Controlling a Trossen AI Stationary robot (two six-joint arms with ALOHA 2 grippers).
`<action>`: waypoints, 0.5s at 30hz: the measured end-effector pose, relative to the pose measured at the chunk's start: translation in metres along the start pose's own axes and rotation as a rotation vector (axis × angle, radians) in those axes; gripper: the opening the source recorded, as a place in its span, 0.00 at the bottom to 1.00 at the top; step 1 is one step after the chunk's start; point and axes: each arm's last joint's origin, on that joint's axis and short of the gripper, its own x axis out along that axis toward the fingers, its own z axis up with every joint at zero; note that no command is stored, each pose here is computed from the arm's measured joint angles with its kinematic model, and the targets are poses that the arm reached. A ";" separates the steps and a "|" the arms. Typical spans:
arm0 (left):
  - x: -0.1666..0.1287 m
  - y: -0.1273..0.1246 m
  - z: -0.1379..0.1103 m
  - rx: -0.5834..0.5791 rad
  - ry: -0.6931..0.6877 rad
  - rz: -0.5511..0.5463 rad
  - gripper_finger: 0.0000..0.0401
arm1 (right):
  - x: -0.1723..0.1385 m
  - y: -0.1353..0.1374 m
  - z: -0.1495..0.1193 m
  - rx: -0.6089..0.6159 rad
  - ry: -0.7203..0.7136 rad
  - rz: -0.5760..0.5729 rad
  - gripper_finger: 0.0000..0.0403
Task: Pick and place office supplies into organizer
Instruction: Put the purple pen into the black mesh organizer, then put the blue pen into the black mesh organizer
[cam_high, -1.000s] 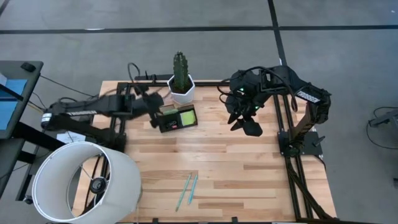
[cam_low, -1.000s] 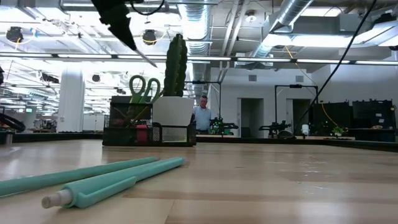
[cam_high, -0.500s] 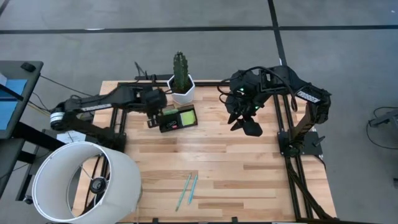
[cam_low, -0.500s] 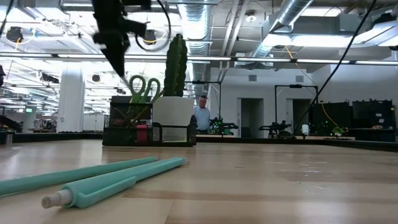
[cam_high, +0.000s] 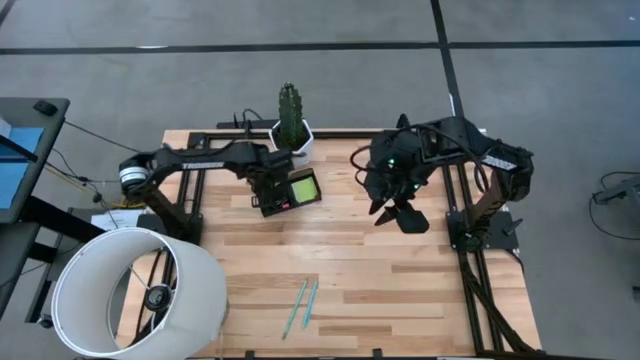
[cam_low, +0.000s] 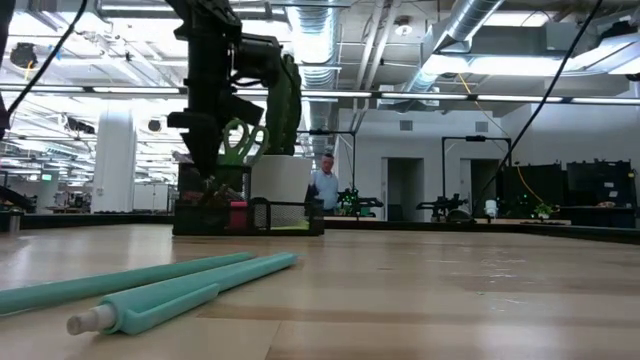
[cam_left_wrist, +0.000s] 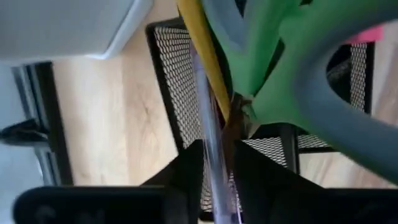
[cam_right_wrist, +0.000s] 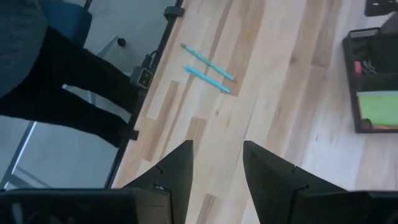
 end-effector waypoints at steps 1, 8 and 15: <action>0.002 0.000 0.001 0.017 0.004 -0.004 0.20 | 0.001 0.002 0.000 -0.006 0.002 0.004 0.33; 0.001 -0.001 0.005 0.058 0.004 -0.023 0.30 | 0.005 0.012 0.002 -0.038 0.012 0.025 0.33; -0.062 0.016 0.004 -0.077 -0.056 -0.055 0.29 | 0.006 0.015 0.002 -0.047 0.014 0.029 0.33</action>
